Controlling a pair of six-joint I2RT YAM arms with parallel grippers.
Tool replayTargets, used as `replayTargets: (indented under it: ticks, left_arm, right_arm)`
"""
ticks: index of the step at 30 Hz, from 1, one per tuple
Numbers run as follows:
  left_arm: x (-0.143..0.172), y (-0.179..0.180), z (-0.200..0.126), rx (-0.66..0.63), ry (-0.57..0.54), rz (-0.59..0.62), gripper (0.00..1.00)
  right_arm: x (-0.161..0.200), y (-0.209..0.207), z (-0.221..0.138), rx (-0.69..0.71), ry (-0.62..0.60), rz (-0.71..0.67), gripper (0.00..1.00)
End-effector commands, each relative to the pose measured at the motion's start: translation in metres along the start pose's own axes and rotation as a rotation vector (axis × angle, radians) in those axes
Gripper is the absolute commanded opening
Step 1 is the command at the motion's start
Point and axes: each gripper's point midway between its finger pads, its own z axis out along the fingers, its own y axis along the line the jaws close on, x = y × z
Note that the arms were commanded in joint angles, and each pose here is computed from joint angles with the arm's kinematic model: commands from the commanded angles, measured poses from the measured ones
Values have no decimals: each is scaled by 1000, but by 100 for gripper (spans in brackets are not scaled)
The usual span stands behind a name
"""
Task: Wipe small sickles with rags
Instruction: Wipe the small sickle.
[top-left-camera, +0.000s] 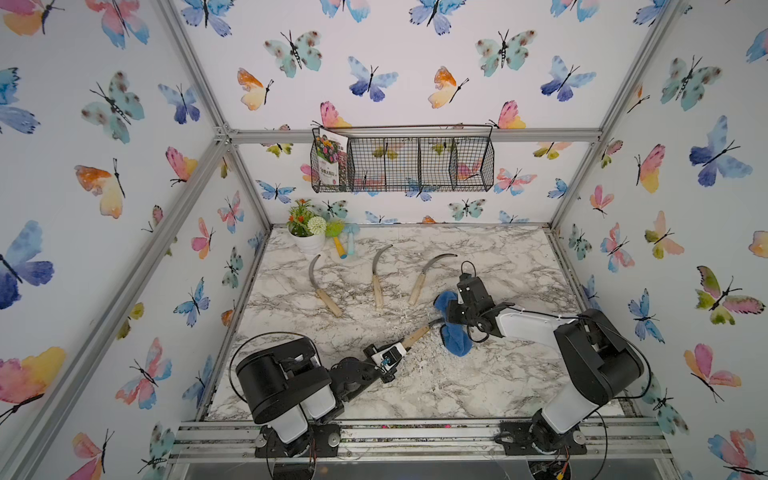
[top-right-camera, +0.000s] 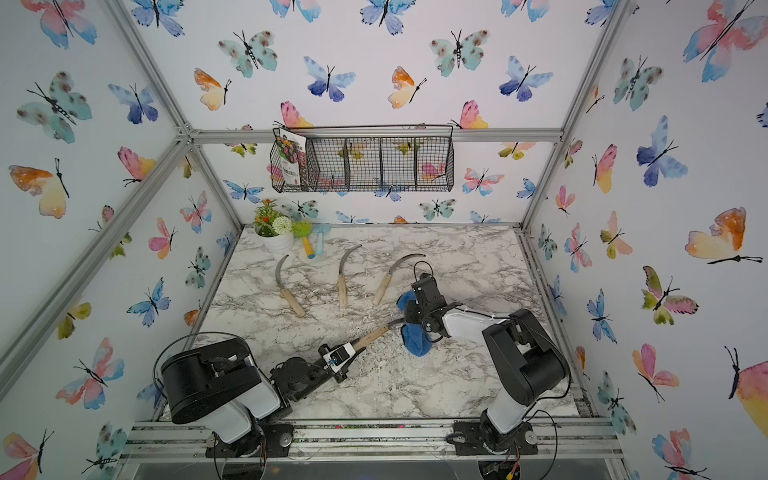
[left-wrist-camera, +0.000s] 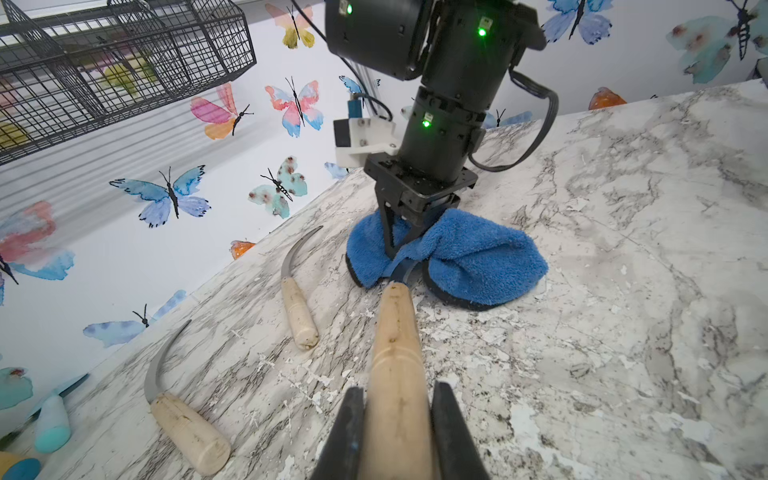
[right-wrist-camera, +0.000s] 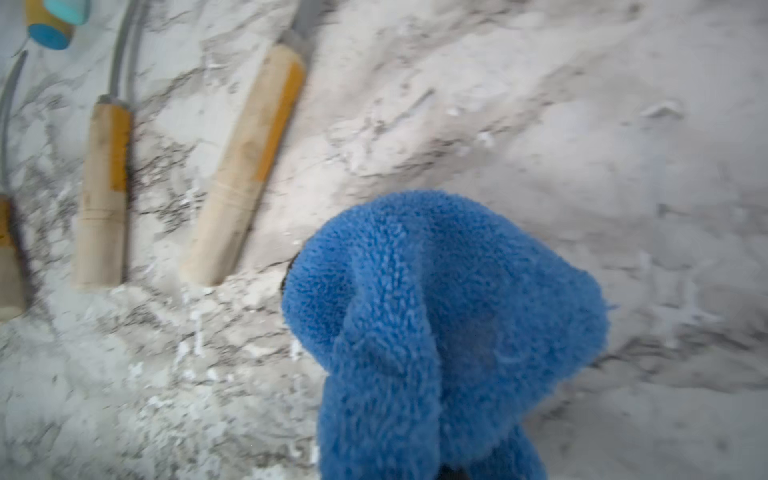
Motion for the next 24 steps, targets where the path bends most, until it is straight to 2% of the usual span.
replayTargets:
  ticks: [1,5,10,20,24]
  left_arm:
    - [-44,17,-3,-71,-168,3,0]
    - [-44,17,-2,-72,-171,4,0]
    - [-44,16,-2,-69,-167,3,0]
    - [-43,16,-2,-72,-165,8,0]
    - [-42,17,-1,-75,-162,7,0]
  right_arm:
    - [47,-53,9,142,146,29,1]
    - [42,-49,9,130,147,26,1]
    - [36,-18,8,40,139,4,1]
    - [44,93,-7,-101,121,-187,1]
    - [45,91,-10,-86,107,-192,1]
